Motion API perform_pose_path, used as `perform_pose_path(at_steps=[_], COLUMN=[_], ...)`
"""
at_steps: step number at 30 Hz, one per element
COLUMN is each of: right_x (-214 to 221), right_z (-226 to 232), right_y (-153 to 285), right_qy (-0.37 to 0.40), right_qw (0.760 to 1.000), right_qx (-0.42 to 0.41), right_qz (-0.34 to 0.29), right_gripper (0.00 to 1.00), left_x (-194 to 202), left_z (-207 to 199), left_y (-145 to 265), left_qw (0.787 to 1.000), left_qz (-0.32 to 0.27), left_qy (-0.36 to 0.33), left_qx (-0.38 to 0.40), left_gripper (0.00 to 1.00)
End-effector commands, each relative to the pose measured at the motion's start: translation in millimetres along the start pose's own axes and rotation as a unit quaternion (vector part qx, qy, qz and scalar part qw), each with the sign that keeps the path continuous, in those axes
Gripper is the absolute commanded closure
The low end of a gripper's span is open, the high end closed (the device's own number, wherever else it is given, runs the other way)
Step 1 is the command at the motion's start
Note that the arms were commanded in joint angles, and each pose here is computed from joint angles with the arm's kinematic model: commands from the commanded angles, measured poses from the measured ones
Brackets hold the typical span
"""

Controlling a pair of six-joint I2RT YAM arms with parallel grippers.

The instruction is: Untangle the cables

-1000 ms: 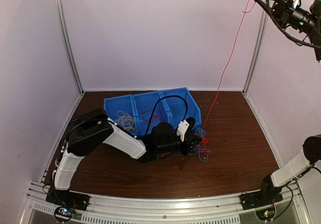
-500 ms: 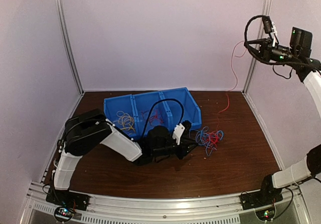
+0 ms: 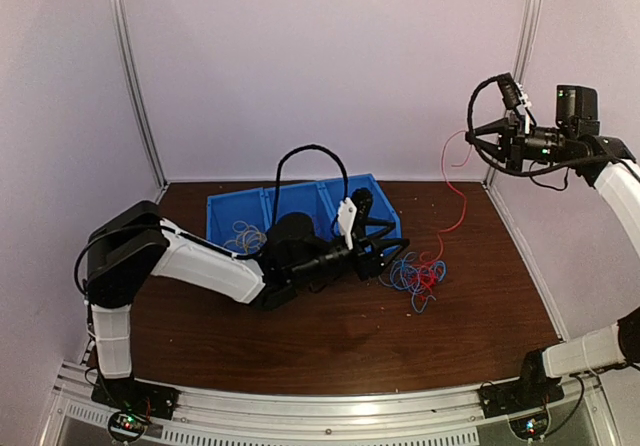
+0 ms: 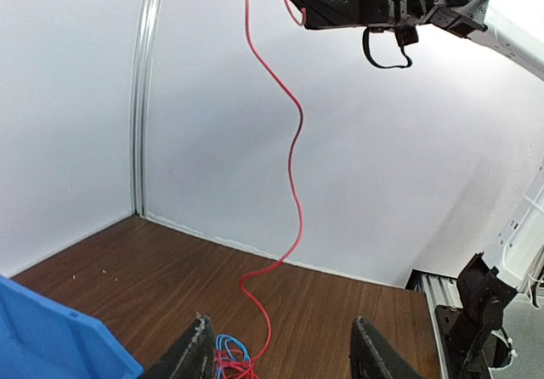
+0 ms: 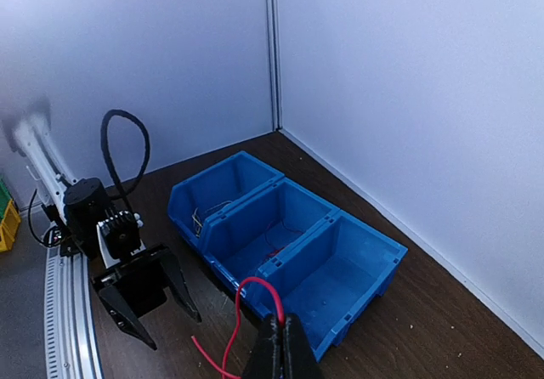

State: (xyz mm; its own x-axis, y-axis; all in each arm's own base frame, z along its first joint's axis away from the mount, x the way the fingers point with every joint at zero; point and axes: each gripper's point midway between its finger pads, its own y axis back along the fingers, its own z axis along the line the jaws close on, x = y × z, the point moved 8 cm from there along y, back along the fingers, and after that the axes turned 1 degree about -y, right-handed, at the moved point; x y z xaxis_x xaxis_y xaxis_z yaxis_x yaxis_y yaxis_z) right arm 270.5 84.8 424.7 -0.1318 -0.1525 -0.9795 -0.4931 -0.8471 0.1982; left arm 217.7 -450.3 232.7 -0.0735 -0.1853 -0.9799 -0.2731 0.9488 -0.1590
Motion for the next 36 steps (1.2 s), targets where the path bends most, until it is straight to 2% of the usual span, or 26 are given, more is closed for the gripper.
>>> perform_pose_path(at_steps=[1, 9, 16, 19, 29, 36], right_x=[-27.7, -60.1, -70.2, -75.5, -93.1, -87.4], right_z=[21.6, 34.9, 39.3, 42.7, 53.1, 48.8], right_y=[1.3, 3.1, 2.9, 5.6, 14.7, 11.0], right_qy=[0.035, 0.028, 0.033, 0.037, 0.044, 0.038], right_qw=[0.998, 0.993, 0.991, 0.99, 0.987, 0.989], right_qx=[-0.046, -0.09, -0.1, -0.103, -0.113, -0.105], right_qz=[-0.025, -0.069, -0.082, -0.087, -0.101, -0.099], right_gripper=[1.0, 1.0, 1.0, 1.0, 1.0, 1.0], left_x=[-16.4, 2.0, 15.0, 17.0, 27.3, 21.7], left_z=[-5.7, 1.8, 11.5, 11.9, 21.4, 18.7], left_y=[-22.6, -71.3, -91.3, -95.9, -110.2, -104.9], left_qw=[0.998, 0.997, 0.998, 0.998, 0.998, 0.999], left_qz=[-0.025, -0.006, -0.01, -0.008, -0.007, -0.014], left_qy=[-0.044, -0.062, -0.06, -0.064, -0.057, -0.051], left_qx=[0.028, 0.042, 0.011, 0.013, -0.006, 0.003], left_gripper=[0.44, 0.44, 0.48, 0.55, 0.68, 0.93])
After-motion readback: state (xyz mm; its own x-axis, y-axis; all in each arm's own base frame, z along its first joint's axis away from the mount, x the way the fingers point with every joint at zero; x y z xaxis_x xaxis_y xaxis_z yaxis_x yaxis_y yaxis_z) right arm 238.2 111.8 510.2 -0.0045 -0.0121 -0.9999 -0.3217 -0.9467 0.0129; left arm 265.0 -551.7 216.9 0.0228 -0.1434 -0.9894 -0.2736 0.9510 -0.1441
